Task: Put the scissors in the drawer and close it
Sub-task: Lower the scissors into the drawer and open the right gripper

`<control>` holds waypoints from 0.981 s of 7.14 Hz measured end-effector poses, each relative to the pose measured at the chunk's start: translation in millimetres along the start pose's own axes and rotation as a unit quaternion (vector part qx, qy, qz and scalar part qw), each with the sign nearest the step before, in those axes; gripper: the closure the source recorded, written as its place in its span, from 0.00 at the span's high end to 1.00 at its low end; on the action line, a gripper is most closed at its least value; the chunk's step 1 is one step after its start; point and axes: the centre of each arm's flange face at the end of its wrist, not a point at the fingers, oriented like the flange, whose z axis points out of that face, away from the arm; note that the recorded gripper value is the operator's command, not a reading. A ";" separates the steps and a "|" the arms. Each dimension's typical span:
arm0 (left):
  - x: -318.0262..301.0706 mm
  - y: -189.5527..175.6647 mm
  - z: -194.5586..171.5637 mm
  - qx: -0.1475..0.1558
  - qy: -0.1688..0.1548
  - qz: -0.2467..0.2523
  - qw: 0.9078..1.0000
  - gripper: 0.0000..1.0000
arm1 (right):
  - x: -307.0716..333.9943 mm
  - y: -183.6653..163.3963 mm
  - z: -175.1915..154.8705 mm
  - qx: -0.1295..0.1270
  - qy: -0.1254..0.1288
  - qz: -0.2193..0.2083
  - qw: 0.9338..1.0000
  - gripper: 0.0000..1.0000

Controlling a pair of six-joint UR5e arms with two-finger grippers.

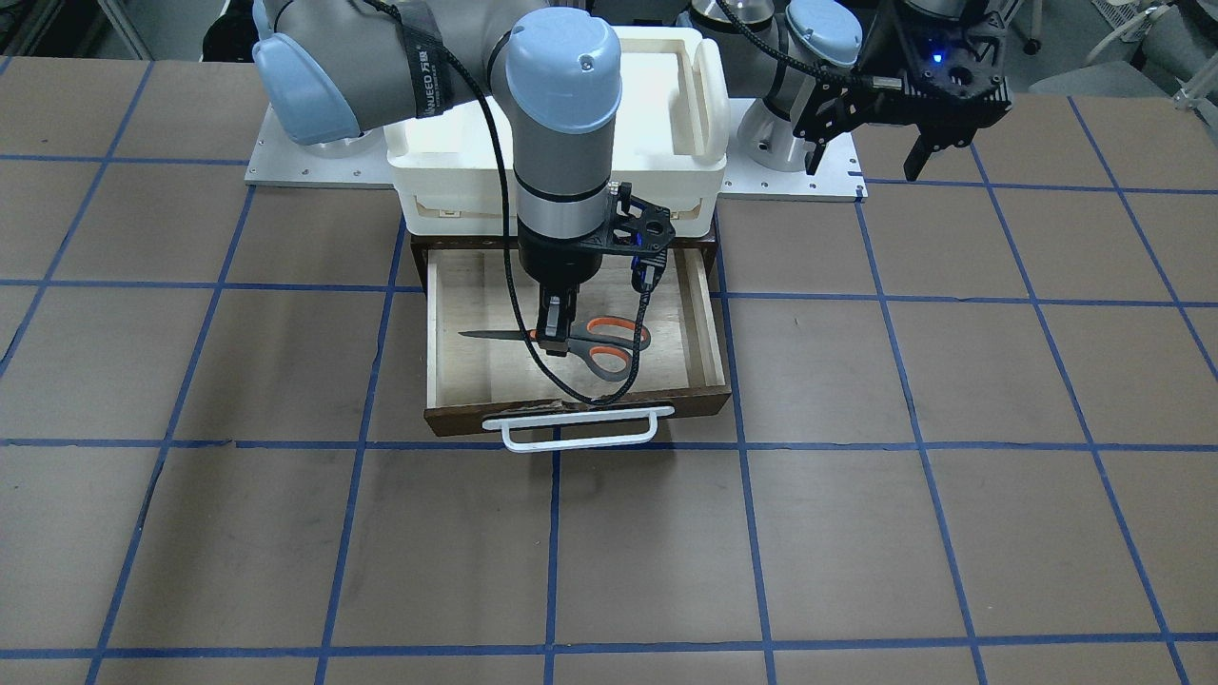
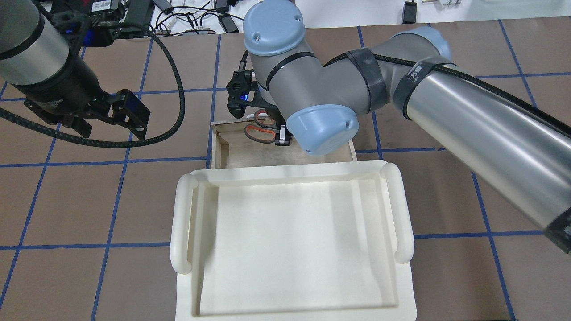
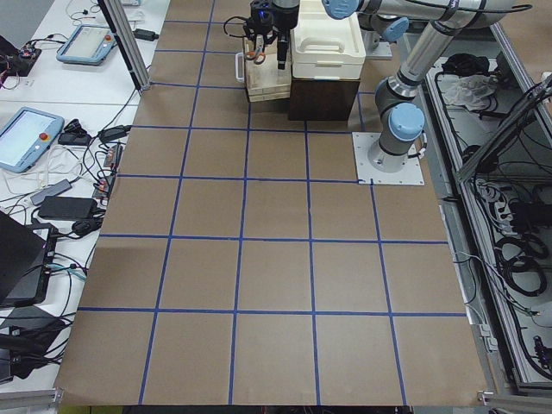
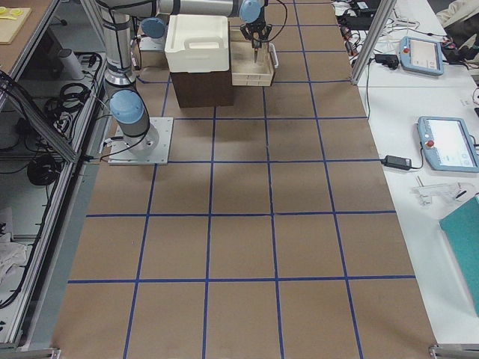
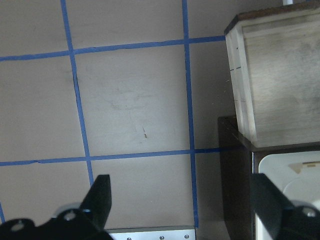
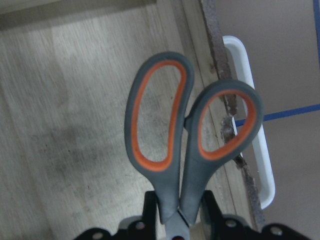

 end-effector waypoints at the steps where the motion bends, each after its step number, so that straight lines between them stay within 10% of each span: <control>1: 0.0 0.0 0.0 0.000 0.000 0.000 1.000 1.00 | -1.0 -0.1 3.4 -0.003 -0.004 -0.007 1.000 0.00; 7: 0.0 -0.1 0.0 0.000 0.000 0.000 1.000 1.00 | -11.3 -0.9 28.2 -0.018 -0.040 -0.018 0.999 0.18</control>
